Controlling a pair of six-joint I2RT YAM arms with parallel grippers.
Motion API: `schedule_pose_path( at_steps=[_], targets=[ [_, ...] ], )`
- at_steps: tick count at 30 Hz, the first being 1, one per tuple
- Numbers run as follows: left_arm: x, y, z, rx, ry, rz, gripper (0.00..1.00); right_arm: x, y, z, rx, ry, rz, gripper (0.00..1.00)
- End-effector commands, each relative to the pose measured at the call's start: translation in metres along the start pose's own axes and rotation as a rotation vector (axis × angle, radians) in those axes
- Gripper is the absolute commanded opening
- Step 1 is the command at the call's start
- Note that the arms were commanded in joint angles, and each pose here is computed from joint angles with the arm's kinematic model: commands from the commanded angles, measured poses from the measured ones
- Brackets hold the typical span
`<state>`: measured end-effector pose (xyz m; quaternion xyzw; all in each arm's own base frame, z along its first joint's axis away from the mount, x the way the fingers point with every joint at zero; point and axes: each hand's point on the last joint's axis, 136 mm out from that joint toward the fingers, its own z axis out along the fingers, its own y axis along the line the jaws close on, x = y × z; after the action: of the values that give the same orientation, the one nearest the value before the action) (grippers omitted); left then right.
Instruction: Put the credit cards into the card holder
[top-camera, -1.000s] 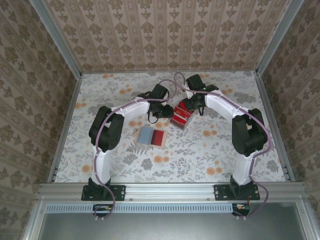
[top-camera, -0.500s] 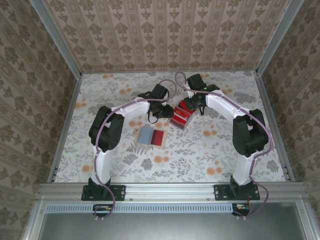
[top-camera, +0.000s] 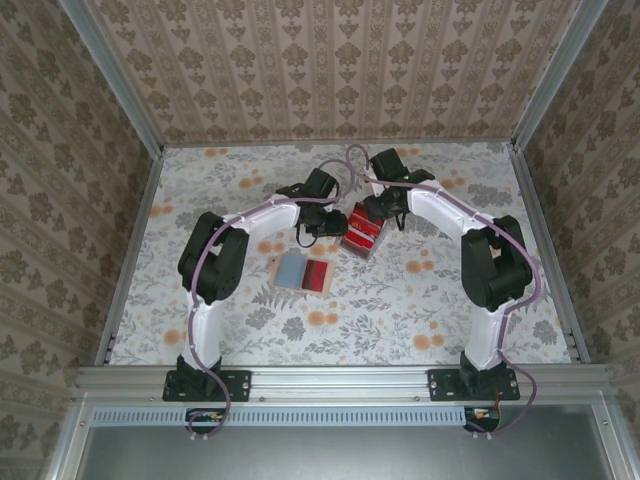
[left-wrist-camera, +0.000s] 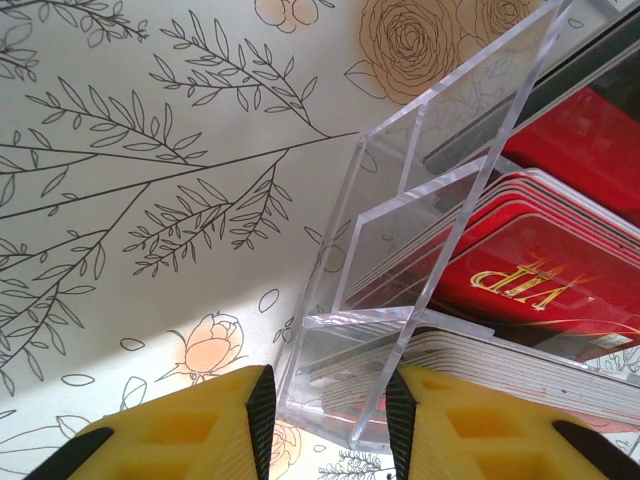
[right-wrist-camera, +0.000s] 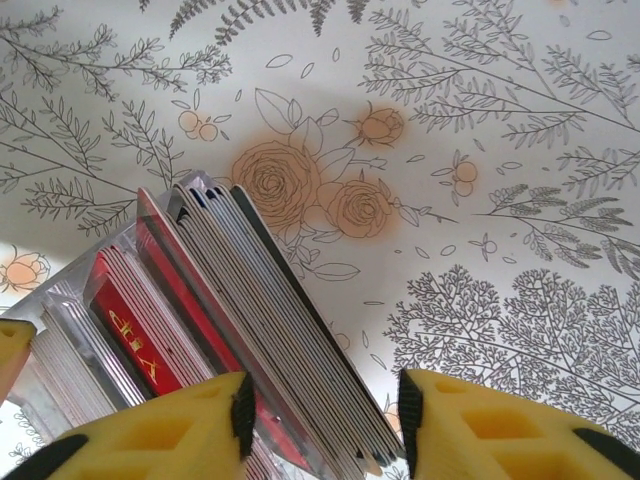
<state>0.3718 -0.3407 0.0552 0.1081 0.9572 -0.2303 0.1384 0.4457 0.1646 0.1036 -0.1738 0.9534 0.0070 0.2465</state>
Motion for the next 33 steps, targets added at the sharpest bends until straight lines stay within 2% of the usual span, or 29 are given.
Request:
schedule_pose_path(
  at_steps=[1,8,24,33],
  targets=[
    [0.032,0.014,0.017,-0.051,0.122,-0.020,0.37,-0.003,0.003,0.007,0.021,0.027,-0.026,0.49],
    [0.034,0.016,0.017,-0.055,0.125,-0.020,0.37,-0.003,-0.007,0.018,0.083,0.045,-0.030,0.50],
    [0.035,0.017,0.019,-0.052,0.129,-0.021,0.37,-0.010,-0.022,-0.009,0.115,-0.022,0.005,0.45],
    [0.037,0.017,0.017,-0.051,0.130,-0.023,0.37,-0.010,-0.017,-0.012,0.087,-0.029,0.004,0.35]
  ],
)
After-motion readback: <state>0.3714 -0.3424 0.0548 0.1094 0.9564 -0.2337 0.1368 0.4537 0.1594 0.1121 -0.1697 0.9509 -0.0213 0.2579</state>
